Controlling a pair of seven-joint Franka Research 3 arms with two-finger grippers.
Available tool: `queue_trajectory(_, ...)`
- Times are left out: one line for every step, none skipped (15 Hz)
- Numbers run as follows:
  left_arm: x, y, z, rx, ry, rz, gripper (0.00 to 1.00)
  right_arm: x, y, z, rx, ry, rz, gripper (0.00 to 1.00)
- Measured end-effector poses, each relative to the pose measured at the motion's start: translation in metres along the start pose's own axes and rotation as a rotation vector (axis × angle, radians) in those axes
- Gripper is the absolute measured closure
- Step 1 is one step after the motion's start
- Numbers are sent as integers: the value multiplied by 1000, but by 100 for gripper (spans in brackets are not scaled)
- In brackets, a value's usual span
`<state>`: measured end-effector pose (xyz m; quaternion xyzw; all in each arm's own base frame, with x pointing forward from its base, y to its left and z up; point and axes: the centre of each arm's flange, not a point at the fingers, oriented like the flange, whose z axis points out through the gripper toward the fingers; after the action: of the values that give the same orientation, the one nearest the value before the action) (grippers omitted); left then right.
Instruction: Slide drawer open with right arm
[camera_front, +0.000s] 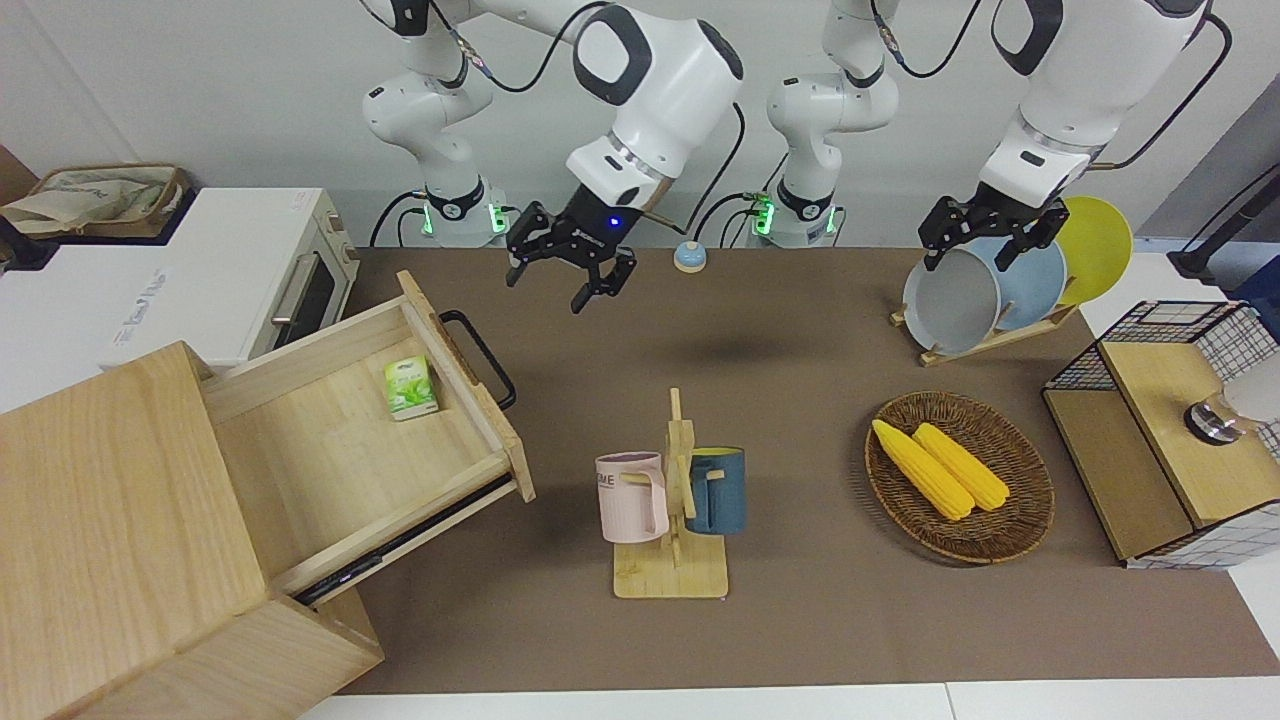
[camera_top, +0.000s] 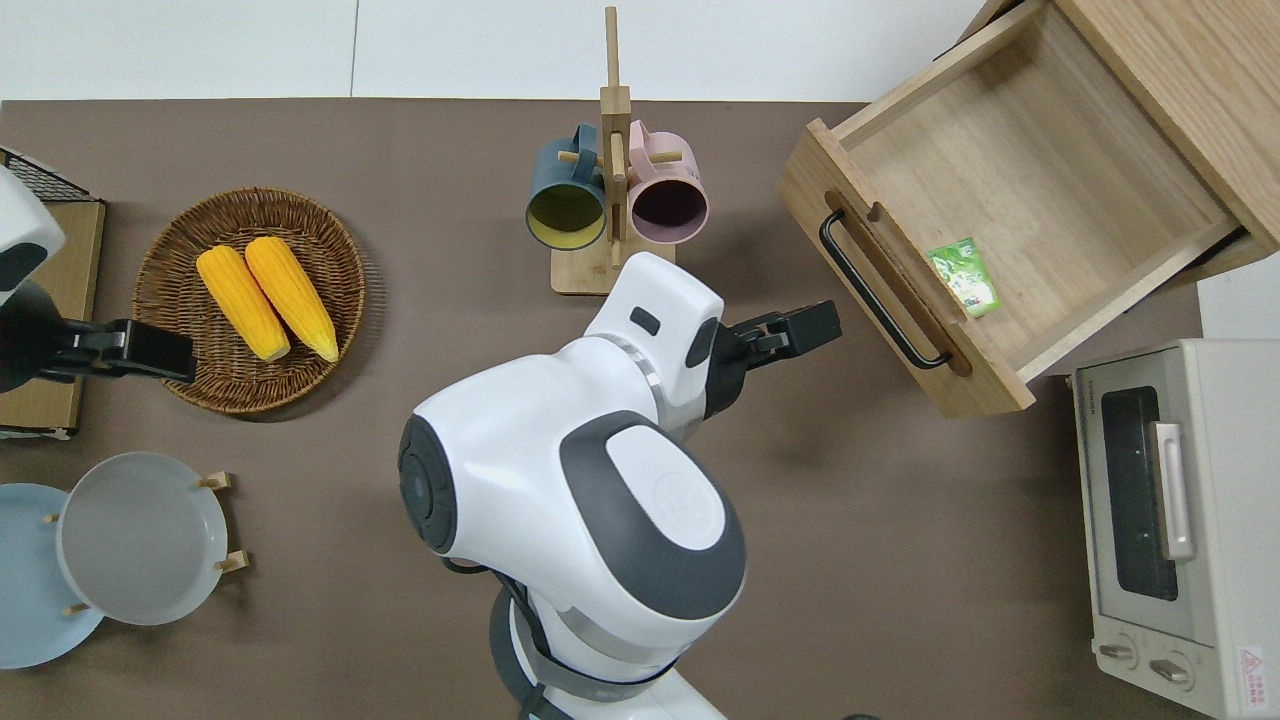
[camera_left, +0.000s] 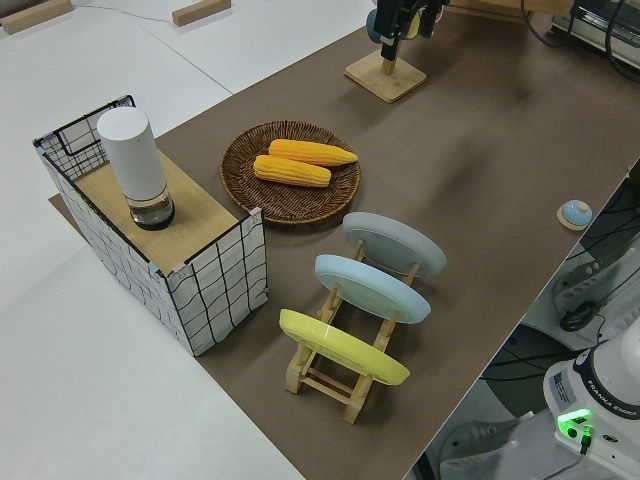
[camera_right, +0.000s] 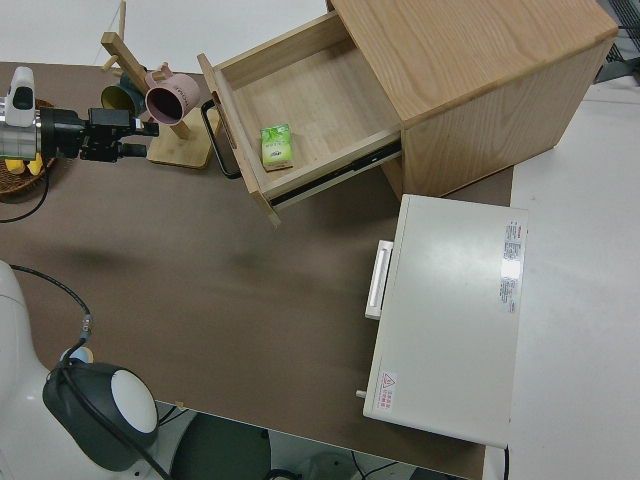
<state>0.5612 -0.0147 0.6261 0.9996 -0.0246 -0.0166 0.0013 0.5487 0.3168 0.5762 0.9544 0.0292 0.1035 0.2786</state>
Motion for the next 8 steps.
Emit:
queue_trajectory(0,0,0,0,0,0,0,1,20,-3,60,-26,23,1)
queue_trajectory(0,0,0,0,0,0,0,2,40,-6,120,-49,43,1)
queue_trajectory(0,0,0,0,0,0,0,2,58,-9,175,-69,60,1)
queue_trajectory(0,0,0,0,0,0,0,2,75,-11,226,-85,73,1)
queue_trajectory(0,0,0,0,0,0,0,1,92,-12,277,-100,83,1)
queue_trajectory(0,0,0,0,0,0,0,1,110,-13,328,-114,91,1)
queue_trajectory(0,0,0,0,0,0,0,2,127,-11,372,-124,96,1)
queue_trajectory(0,0,0,0,0,0,0,2,141,-10,404,-130,99,1)
